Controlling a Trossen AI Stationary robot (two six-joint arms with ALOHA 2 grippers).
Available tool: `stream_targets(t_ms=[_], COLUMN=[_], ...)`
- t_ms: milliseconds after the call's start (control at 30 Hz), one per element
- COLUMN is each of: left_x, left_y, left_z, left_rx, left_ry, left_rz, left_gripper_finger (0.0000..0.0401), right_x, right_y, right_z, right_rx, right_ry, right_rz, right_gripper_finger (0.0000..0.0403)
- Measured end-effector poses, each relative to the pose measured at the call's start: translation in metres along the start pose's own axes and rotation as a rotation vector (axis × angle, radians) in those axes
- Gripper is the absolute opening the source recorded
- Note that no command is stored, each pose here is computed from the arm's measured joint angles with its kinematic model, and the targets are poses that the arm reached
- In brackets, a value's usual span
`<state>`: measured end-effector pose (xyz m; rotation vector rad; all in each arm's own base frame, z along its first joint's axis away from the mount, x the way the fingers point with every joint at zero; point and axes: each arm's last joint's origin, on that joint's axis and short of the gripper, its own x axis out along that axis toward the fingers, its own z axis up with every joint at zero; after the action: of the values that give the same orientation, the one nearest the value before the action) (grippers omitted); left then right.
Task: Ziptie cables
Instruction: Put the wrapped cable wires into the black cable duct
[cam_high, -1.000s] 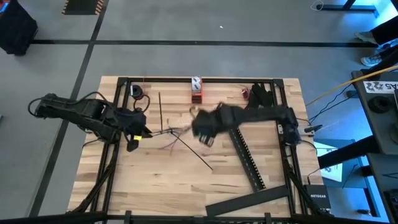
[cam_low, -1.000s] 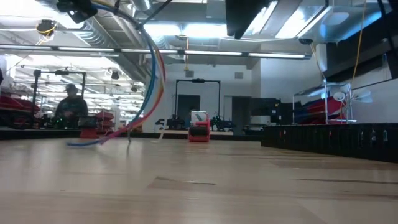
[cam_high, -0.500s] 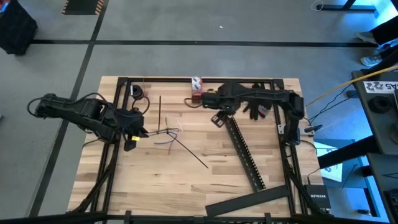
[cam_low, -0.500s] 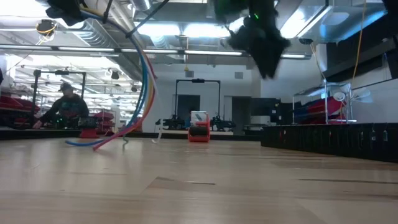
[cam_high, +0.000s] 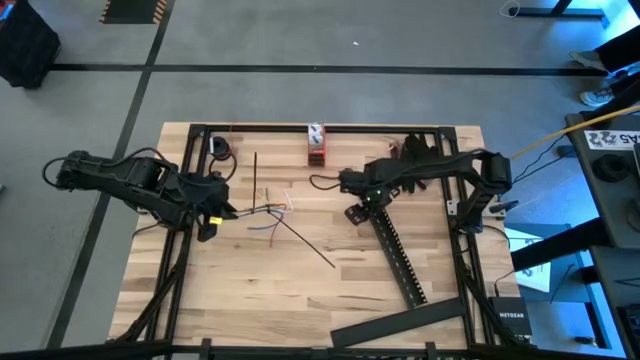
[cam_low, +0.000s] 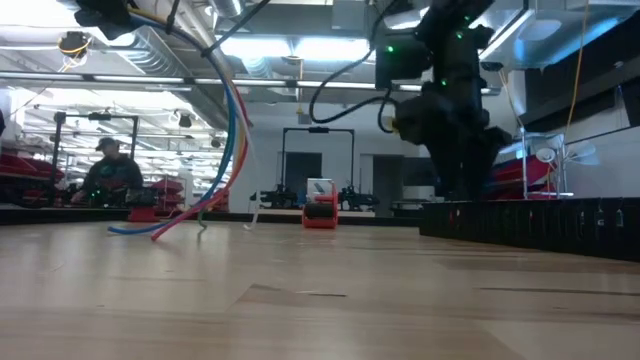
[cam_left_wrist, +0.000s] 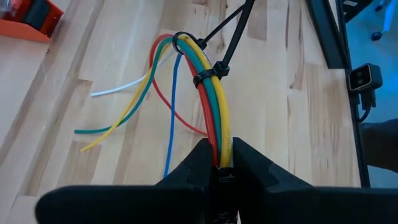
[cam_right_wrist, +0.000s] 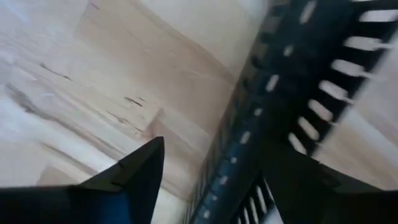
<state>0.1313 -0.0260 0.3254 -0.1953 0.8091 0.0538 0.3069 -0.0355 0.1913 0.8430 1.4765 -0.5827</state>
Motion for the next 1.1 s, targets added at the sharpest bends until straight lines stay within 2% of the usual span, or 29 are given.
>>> stream_targets(t_ms=[133, 233, 333, 500, 567, 733, 867, 967, 1100], left_x=[0.0, 0.0, 0.0, 0.0, 0.0, 0.0, 0.0, 0.0, 0.0], left_y=[0.0, 0.0, 0.0, 0.0, 0.0, 0.0, 0.0, 0.0, 0.0], left_z=[0.0, 0.0, 0.0, 0.0, 0.0, 0.0, 0.0, -0.001, -0.002], left_rx=[0.018, 0.026, 0.033, 0.034, 0.04, 0.044, 0.042, 0.043, 0.042], left_ry=[0.0, 0.001, 0.001, 0.002, 0.004, 0.005, 0.007, 0.017, 0.031], left_rz=[0.0, -0.003, -0.004, -0.005, -0.011, -0.011, -0.01, -0.007, -0.022], left_gripper_finger=[0.0032, 0.0032, 0.0032, 0.0032, 0.0032, 0.0032, 0.0039, 0.004, 0.0033], right_x=[0.022, 0.032, 0.038, 0.039, 0.038, 0.027, 0.02, 0.021, 0.037], right_y=[-0.001, 0.0, 0.006, 0.022, 0.03, 0.056, 0.07, 0.073, 0.074], right_z=[-0.01, -0.016, -0.02, -0.018, -0.015, -0.008, -0.009, -0.009, -0.008], right_rx=[0.01, -0.013, -0.064, -0.171, -0.223, -0.416, -0.589, -0.628, -0.639], right_ry=[-0.019, -0.027, -0.057, -0.153, -0.221, -0.47, -0.61, -0.646, -0.591], right_rz=[-0.02, -0.011, 0.018, 0.106, 0.161, 0.251, 0.292, 0.271, 0.262], right_gripper_finger=[0.0253, 0.0223, 0.0164, 0.0035, 0.0011, 0.0022, 0.0006, 0.0008, 0.0013])
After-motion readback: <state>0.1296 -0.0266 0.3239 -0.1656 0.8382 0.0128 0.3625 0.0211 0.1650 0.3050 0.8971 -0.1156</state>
